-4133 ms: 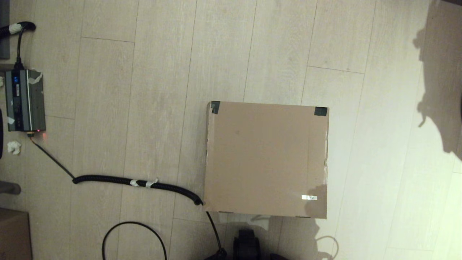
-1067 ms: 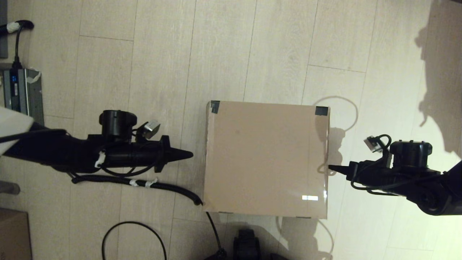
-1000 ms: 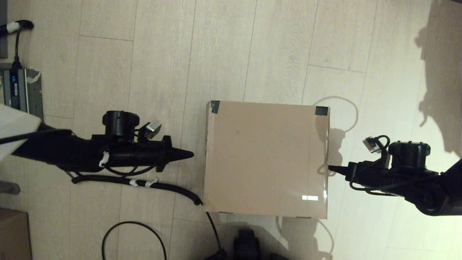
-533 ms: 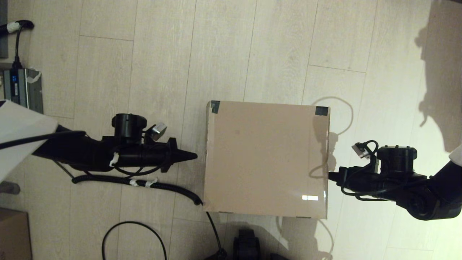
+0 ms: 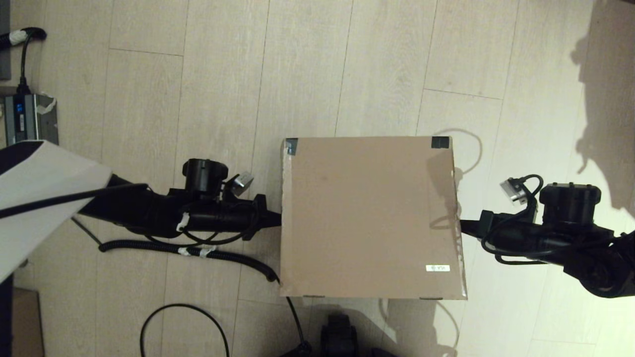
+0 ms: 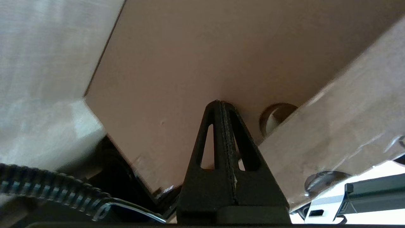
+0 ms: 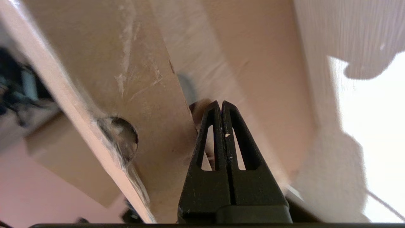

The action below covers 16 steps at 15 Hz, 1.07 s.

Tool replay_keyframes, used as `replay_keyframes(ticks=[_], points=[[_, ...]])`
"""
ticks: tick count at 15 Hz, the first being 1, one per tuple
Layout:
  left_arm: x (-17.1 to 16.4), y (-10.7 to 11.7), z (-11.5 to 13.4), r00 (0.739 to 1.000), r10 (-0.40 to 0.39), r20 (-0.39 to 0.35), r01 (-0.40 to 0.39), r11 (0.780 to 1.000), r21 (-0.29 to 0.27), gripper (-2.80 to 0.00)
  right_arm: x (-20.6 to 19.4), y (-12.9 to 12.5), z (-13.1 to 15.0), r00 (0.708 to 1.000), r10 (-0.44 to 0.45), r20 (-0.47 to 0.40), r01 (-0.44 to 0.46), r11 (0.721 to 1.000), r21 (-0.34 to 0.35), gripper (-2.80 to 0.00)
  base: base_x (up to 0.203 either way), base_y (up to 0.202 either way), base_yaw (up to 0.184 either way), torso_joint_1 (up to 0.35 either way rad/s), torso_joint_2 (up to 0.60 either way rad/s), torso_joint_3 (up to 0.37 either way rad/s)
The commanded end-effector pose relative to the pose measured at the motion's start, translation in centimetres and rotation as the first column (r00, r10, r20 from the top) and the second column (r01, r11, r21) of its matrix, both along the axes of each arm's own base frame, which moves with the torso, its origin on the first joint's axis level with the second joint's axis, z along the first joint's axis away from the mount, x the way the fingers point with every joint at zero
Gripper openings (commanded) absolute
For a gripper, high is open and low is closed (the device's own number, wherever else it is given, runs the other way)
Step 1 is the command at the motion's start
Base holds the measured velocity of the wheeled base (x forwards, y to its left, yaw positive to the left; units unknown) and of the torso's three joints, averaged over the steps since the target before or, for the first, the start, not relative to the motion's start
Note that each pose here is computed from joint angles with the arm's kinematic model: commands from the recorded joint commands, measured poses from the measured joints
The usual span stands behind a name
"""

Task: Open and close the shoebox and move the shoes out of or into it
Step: Open the shoe box

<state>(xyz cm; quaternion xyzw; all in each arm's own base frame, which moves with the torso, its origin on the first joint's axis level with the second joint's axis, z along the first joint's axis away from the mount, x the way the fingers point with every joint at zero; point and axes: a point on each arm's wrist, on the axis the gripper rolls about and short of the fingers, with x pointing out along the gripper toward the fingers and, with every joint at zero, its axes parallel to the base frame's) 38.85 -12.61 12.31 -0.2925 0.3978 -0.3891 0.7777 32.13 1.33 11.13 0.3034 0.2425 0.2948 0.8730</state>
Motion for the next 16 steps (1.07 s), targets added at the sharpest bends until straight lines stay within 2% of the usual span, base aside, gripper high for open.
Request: replay_keyframes(ticks=[1, 7, 16], points=[[-0.7, -0.1, 1.7, 0.999, 0.000, 0.038, 0.000, 1.000, -0.009, -2.80, -1.1, 0.0, 2.5, 0.998, 0.007, 0.064, -0.008, 1.000, 0.012, -2.80, 0.000, 0.000, 0.000, 0.000, 0.00, 0.000], [-4.5, 0.9, 6.7, 0.992, 0.007, 0.124, -0.002, 0.999, -0.039, -2.80, -4.6, 0.1, 6.9, 0.995, 0.004, 0.099, -0.006, 1.000, 0.020, -2.80, 0.000, 0.000, 0.000, 0.000, 0.00, 0.000], [-9.5, -0.5, 14.2, 0.981, -0.014, 0.193, 0.049, 0.982, -0.181, -2.80, -8.1, -0.2, 11.2, 0.986, -0.034, 0.161, 0.022, 0.997, 0.077, -2.80, 0.000, 0.000, 0.000, 0.000, 0.00, 0.000]])
